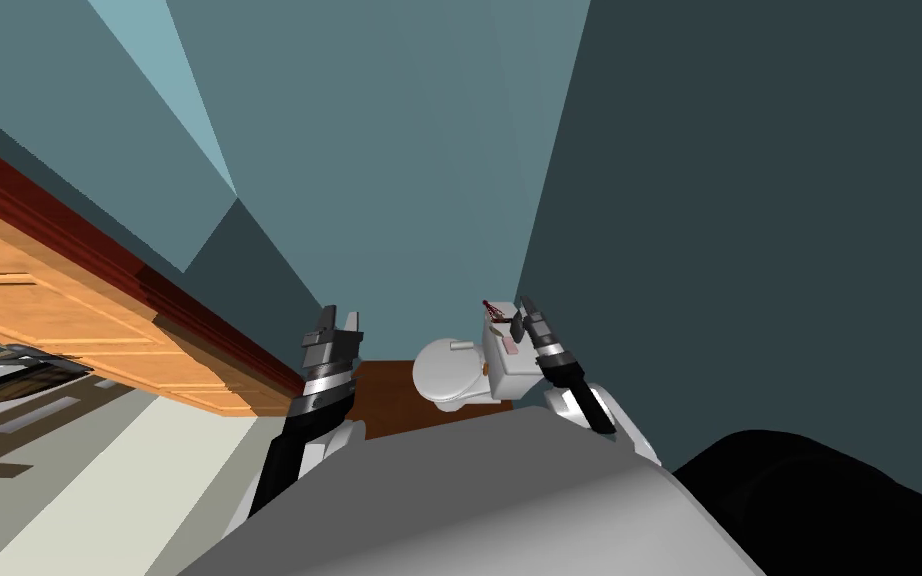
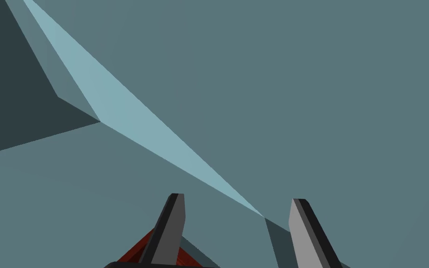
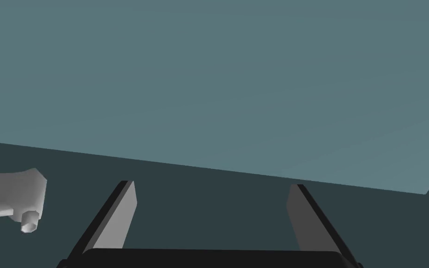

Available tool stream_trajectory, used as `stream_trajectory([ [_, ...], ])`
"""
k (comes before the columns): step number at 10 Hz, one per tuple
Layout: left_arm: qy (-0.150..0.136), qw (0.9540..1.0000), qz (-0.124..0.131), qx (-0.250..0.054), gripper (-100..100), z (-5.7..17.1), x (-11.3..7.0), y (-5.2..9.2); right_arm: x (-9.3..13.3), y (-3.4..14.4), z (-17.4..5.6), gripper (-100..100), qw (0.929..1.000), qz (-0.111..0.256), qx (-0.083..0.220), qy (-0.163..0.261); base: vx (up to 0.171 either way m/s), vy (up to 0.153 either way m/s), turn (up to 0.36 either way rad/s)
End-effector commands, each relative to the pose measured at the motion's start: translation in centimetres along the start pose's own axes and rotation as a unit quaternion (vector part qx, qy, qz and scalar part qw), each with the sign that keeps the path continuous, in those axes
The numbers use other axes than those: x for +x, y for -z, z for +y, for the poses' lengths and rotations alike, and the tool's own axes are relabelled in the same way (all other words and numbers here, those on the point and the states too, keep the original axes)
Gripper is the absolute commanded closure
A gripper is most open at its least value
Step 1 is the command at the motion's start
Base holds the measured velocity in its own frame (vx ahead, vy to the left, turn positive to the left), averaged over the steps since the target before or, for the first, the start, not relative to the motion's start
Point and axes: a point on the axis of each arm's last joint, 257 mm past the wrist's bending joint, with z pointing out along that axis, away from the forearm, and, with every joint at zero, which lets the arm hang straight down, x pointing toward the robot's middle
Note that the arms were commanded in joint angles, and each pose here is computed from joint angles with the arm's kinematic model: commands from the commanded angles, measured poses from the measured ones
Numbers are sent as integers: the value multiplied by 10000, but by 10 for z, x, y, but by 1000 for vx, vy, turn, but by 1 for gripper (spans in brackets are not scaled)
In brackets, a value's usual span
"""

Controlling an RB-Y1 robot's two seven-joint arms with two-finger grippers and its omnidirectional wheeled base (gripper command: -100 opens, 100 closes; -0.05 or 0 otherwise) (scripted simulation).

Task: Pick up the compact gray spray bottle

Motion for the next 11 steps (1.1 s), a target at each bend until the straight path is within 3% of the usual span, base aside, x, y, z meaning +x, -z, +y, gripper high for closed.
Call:
stream_trajectory([
  [1, 0, 10000, 0, 0, 0, 0, 0, 0, 12, 8, -28, -100, 9987, 286, 406, 152, -3, 50, -73],
  [2, 0, 10000, 0, 0, 0, 0, 0, 0, 12, 8, -28, -100, 9985, 322, 400, 178, -6, 31, -31],
  [4, 0, 10000, 0, 0, 0, 0, 0, 0, 20, 24, -60, -100, 9932, 642, 902, 353, -10, 26, -67],
  [5, 0, 10000, 0, 0, 0, 0, 0, 0, 21, 24, -63, -100, 9923, 682, 955, 388, -10, 30, -29],
  [6, 0, 10000, 0, 0, 0, 0, 0, 0, 24, 35, -80, -100, 9873, 857, 1243, 500, -14, 38, -47],
  [7, 0, 10000, 0, 0, 0, 0, 0, 0, 24, 35, -80, -100, 9873, 857, 1243, 500, -11, 30, -33],
  [9, 0, 10000, 0, 0, 0, 0, 0, 0, 27, 57, -112, -100, 9749, 1168, 1761, 708, -15, 37, -64],
  [10, 0, 10000, 0, 0, 0, 0, 0, 0, 27, 59, -115, -100, 9733, 1193, 1815, 739, -12, 35, -33],
  [11, 0, 10000, 0, 0, 0, 0, 0, 0, 27, 71, -129, -100, 9654, 1356, 2056, 862, -8, 36, -40],
])
